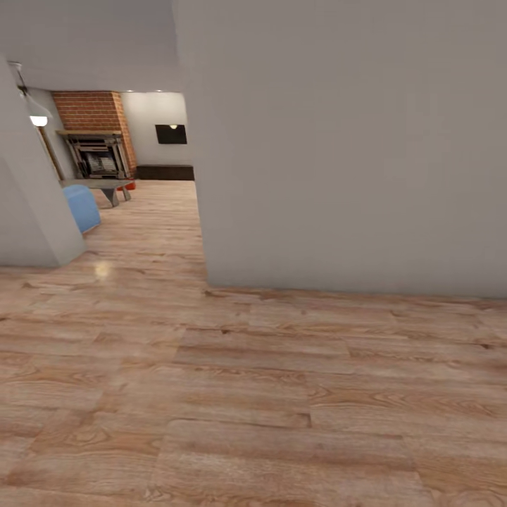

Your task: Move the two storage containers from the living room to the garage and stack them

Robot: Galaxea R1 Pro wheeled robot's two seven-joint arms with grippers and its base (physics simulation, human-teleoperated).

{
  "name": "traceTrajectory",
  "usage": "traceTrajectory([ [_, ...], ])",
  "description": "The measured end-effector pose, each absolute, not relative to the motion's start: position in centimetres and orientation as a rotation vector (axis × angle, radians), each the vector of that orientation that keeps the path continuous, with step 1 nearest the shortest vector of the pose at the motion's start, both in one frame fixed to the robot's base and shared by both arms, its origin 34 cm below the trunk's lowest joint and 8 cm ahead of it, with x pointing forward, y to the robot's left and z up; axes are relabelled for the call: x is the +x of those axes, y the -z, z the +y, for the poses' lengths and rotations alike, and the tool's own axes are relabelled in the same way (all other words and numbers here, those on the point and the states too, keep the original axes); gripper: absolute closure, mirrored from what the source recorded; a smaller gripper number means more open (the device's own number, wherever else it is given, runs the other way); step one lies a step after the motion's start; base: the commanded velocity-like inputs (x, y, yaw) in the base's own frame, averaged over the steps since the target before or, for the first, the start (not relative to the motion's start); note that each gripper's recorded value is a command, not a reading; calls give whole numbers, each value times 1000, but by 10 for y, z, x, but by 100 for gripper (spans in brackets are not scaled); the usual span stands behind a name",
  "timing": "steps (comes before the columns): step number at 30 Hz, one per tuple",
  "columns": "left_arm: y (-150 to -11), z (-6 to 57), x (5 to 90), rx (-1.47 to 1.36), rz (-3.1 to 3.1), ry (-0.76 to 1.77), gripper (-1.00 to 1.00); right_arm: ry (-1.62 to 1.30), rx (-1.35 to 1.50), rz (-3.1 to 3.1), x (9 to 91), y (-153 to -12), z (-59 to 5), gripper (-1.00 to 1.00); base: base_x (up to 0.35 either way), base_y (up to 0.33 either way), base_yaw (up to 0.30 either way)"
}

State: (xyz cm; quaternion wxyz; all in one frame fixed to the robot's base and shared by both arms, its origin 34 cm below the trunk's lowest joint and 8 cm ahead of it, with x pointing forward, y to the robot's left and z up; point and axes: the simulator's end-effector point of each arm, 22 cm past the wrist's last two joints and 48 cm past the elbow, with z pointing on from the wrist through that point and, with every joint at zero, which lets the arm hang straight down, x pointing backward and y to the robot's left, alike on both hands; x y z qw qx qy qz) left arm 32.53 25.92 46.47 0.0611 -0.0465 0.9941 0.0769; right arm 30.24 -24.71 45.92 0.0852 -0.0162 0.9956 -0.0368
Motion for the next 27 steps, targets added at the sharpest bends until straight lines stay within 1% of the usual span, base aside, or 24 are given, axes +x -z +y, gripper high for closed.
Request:
traceTrajectory([
  [19, -465, 259, 325, -141, 3007, -232, -100, 109, -46, 2969, 302, -459, -247, -100, 321, 0, 0],
  [22, -465, 259, 325, -141, 3007, -233, -100, 110, -46, 2969, 302, -459, -248, -100, 321, 0, 119],
  [27, -465, 260, 326, -143, 3005, -234, -100, 110, -46, 2969, 302, -459, -247, -100, 321, 0, 232],
])
